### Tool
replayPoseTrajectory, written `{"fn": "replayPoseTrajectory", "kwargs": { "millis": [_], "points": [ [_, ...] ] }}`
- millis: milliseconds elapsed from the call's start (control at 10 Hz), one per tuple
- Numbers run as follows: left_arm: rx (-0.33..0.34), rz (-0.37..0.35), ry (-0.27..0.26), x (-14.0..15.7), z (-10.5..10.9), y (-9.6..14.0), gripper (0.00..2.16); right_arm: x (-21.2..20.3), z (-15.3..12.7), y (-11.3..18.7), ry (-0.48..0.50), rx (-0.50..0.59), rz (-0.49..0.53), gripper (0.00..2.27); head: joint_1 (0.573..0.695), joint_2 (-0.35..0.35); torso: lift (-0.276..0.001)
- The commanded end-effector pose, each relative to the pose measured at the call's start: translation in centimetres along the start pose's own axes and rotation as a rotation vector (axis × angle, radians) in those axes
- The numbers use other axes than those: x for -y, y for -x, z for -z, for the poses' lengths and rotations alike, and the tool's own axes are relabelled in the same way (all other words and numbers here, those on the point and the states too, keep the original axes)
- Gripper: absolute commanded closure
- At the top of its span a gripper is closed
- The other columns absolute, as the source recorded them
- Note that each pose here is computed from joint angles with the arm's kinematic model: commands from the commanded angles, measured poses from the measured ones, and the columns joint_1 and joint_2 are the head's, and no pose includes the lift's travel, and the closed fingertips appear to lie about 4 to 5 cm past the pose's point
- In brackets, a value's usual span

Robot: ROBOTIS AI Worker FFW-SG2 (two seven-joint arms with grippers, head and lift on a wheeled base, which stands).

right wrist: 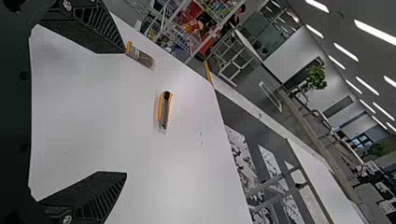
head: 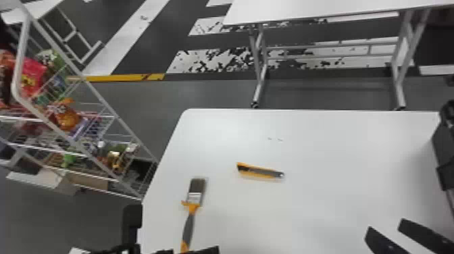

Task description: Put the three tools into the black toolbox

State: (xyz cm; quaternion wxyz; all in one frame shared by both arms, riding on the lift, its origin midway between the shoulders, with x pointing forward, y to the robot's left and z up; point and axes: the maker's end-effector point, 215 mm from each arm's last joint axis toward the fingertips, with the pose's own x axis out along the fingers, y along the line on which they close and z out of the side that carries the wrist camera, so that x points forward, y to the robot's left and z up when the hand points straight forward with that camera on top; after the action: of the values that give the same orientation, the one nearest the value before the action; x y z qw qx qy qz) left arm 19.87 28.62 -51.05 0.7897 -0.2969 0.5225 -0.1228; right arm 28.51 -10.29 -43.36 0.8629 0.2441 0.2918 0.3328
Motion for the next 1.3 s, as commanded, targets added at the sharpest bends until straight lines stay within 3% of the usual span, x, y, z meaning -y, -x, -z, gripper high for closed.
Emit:
{"fn": "replayPoseTrajectory", "kwargs": {
  "millis": [0, 200, 400, 800, 900, 1000, 1200],
  "points": [
    [-0.021, -0.047, 0.042, -0.5, -0.8, 1.4, 0.07, 0.0, 0.0, 0.0, 0.004, -0.002, -0.001, 0.07, 0.695, 0.35, -0.051],
    [0.023, -0.125, -0.037, -2.0, -5.0, 2.8, 0.07, 0.2, -0.2, -0.1, 0.005, 0.003, 0.0, 0.07, 0.695, 0.35, -0.051],
    [0.042, -0.184, -0.068, -3.3, -7.1, 3.7, 0.07, 0.3, -0.4, -0.2, 0.009, 0.015, -0.005, 0.08, 0.695, 0.35, -0.051],
    [0.024, -0.355, -0.111, -7.0, -8.9, 4.5, 0.08, 0.1, -1.1, -0.3, 0.021, 0.02, -0.026, 0.08, 0.695, 0.35, -0.051],
    [-0.008, -0.402, -0.165, -7.3, -9.8, 3.5, 0.08, 0.0, -1.4, -0.2, 0.026, 0.027, -0.031, 0.08, 0.695, 0.35, -0.051],
    [-0.025, -0.426, -0.183, -7.4, -10.0, 2.9, 0.08, -0.1, -1.3, -0.2, 0.023, 0.027, -0.037, 0.08, 0.695, 0.35, -0.051],
    [-0.039, -0.407, -0.192, -6.7, -10.2, 1.5, 0.09, -0.1, -1.5, 0.2, 0.02, 0.033, -0.044, 0.08, 0.695, 0.35, -0.051]
  ]
}}
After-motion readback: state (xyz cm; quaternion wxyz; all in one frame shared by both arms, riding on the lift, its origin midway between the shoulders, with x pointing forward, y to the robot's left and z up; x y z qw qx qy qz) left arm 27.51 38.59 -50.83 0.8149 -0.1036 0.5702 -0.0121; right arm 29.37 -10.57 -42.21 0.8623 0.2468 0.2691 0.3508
